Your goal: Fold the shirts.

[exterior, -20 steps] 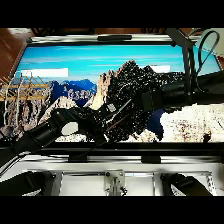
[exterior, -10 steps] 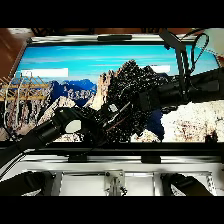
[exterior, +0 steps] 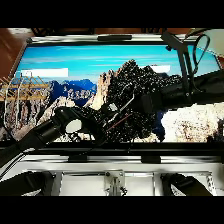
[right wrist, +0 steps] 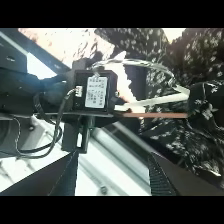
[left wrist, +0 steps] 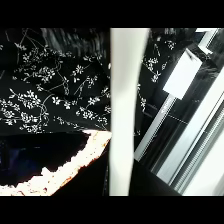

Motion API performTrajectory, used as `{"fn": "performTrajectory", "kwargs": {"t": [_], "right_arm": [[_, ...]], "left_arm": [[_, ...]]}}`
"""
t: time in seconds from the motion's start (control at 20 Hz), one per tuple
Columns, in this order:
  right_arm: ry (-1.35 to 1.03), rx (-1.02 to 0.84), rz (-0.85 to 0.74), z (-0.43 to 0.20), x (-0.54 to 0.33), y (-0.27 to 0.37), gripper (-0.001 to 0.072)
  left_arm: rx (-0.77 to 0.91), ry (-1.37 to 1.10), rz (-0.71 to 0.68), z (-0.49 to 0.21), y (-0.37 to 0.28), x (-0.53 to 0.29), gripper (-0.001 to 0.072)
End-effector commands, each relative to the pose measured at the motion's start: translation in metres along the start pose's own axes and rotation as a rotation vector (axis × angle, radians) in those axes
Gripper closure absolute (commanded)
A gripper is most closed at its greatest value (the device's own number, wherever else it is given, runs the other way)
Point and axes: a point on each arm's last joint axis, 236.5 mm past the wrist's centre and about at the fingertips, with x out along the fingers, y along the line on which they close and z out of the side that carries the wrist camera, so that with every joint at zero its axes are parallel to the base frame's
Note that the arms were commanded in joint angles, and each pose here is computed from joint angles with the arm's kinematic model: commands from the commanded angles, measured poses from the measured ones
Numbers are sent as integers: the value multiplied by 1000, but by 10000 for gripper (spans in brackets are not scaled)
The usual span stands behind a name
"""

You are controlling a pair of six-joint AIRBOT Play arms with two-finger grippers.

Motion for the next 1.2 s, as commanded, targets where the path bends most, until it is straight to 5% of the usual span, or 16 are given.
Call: {"fn": "performTrajectory", "kwargs": {"t": [0.0, 0.2, 0.35, 0.5, 0.65, 0.75, 0.95, 1.15], "right_arm": [[-104, -51, -193, 13, -38, -25, 168], [-346, 89, -777, 34, -158, -130, 169], [-477, 263, -985, 33, -220, -195, 169], [-310, 414, -832, 9, -185, -248, 282], [-14, 410, -581, -23, -122, -270, 283], [286, 103, -415, -54, -89, -265, 283], [421, -571, -191, -38, -41, -250, 282], [505, -830, -223, -28, -29, -254, 282]], "left_arm": [[-2, -1, 1, 0, 0, 0, 660], [-2, 0, 1, 0, 0, 0, 660], [-1, 17, -5, -4, -1, 0, 660], [12, 46, -15, -10, -3, -2, 660], [99, 120, -44, -28, -9, -3, 660], [133, 146, -56, -34, -11, -4, 660], [186, 152, -38, -36, -5, -4, 660], [246, 188, 29, -42, 12, -6, 660]]}}
